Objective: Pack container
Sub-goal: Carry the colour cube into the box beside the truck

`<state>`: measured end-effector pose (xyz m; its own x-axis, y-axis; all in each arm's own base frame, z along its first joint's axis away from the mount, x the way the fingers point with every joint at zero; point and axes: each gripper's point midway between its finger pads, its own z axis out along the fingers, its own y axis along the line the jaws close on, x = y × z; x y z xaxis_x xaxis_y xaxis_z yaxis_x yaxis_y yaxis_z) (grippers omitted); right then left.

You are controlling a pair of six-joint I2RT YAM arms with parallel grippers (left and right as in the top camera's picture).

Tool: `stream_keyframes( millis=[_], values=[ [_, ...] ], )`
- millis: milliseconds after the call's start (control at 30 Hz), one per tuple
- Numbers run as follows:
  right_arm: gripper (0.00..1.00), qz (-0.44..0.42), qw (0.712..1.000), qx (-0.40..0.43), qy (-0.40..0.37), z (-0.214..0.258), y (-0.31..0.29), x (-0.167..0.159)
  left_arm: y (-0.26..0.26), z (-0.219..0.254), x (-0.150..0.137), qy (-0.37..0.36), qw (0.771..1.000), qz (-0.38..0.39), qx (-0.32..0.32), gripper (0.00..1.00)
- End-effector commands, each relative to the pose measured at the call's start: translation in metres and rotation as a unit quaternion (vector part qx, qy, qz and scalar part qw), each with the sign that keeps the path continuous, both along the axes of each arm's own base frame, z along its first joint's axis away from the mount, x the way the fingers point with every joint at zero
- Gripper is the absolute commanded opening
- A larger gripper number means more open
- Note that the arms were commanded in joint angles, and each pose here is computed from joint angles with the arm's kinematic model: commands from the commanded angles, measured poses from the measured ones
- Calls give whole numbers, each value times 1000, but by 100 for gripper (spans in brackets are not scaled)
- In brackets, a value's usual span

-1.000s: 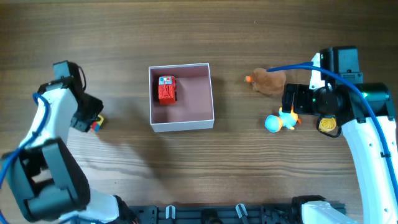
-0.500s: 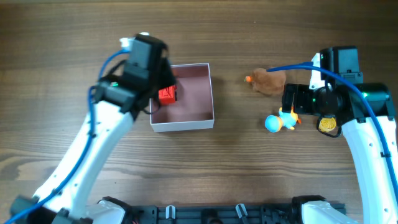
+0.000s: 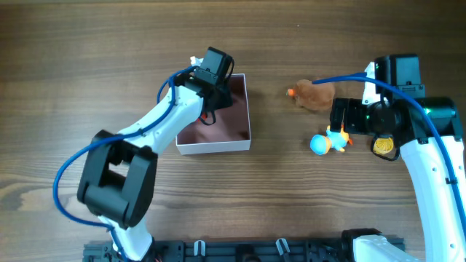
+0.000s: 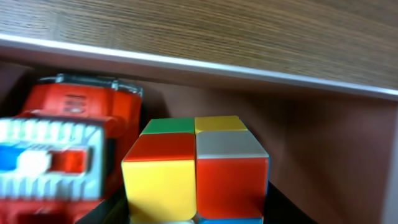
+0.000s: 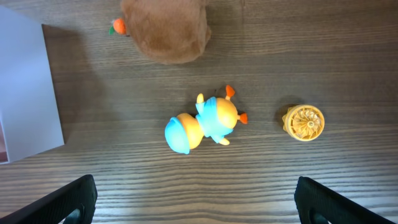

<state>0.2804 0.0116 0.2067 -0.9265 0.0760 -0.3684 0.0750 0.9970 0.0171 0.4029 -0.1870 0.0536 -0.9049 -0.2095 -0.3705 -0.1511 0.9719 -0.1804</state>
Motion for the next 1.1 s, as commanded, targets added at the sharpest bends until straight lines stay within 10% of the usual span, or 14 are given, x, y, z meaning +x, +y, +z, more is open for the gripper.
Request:
stream_keyframes(
  millis=[0, 233, 367, 1067],
  values=[
    [100, -2, 1000, -8, -7, 6, -2, 5, -3, -11, 3, 0, 999, -39, 17, 14],
    [100, -2, 1000, -8, -7, 6, -2, 5, -3, -11, 4, -3, 998, -57, 26, 56],
    [100, -2, 1000, -8, -7, 6, -2, 5, -2, -11, 3, -1, 998, -57, 27, 61],
    [100, -2, 1000, -8, -6, 6, -2, 5, -8, 80, 3, -111, 989, -91, 36, 51]
  ],
)
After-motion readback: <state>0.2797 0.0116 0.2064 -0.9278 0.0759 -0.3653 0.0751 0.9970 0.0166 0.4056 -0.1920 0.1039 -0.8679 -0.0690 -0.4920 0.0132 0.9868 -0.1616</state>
